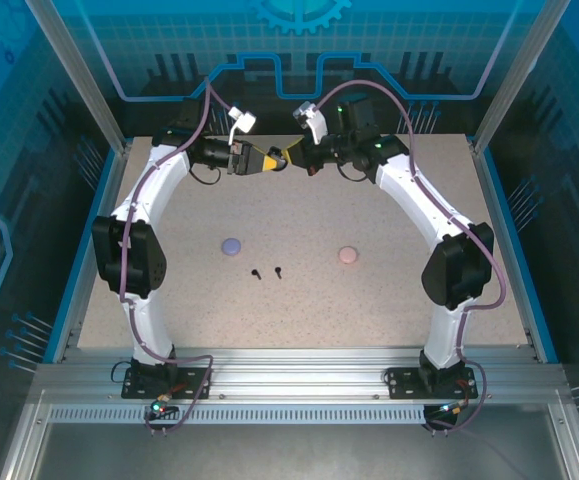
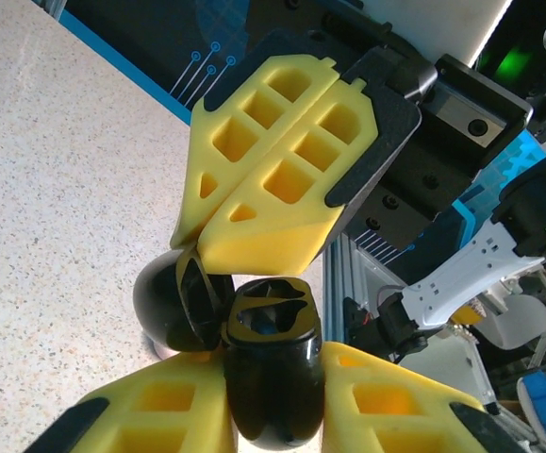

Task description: Insert the wireless bluetooth earbuds into the charging case

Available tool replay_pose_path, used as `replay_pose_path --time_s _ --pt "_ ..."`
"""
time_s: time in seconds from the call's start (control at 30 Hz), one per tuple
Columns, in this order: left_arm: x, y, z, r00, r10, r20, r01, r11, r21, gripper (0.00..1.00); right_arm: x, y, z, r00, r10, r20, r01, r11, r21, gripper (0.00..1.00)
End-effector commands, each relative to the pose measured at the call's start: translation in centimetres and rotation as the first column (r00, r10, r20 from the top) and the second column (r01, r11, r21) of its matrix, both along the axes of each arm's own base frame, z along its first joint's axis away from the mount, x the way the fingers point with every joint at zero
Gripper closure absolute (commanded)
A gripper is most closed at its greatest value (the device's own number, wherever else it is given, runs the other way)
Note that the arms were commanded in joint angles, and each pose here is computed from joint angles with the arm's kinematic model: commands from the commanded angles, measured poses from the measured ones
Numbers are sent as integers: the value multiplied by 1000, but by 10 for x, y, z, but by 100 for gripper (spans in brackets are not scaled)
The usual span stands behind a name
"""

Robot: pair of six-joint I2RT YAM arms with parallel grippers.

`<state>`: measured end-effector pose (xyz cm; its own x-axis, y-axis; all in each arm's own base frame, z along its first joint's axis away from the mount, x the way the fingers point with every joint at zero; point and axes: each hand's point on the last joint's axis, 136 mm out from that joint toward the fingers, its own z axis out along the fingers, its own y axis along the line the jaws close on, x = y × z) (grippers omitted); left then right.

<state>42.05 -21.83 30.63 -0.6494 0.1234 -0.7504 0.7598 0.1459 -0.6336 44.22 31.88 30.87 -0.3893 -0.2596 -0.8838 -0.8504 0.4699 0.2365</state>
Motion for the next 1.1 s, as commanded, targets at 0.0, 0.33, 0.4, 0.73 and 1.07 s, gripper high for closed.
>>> replay_pose_path --time_s 0.0,0.33,0.4,0.73,1.07 --pt "0 -5 7 999 -27 47 28 1000 -14 83 -15 19 -3 997 71 -20 -71 997 -7 100" --pt "-2 -8 3 998 -23 51 23 1000 2 100 -13 15 23 1000 5 11 -5 1000 12 57" --pt "-2 -7 5 997 -3 73 2 1000 9 100 -15 10 30 1000 -25 15 25 1000 14 50" --pt "-8 -1 34 971 124 206 -123 992 -18 100 -58 -35 62 982 -190 22 189 980 59 36" --pt "-47 13 68 907 267 327 -244 963 -110 100 -119 -75 68 944 -328 -33 330 939 101 32"
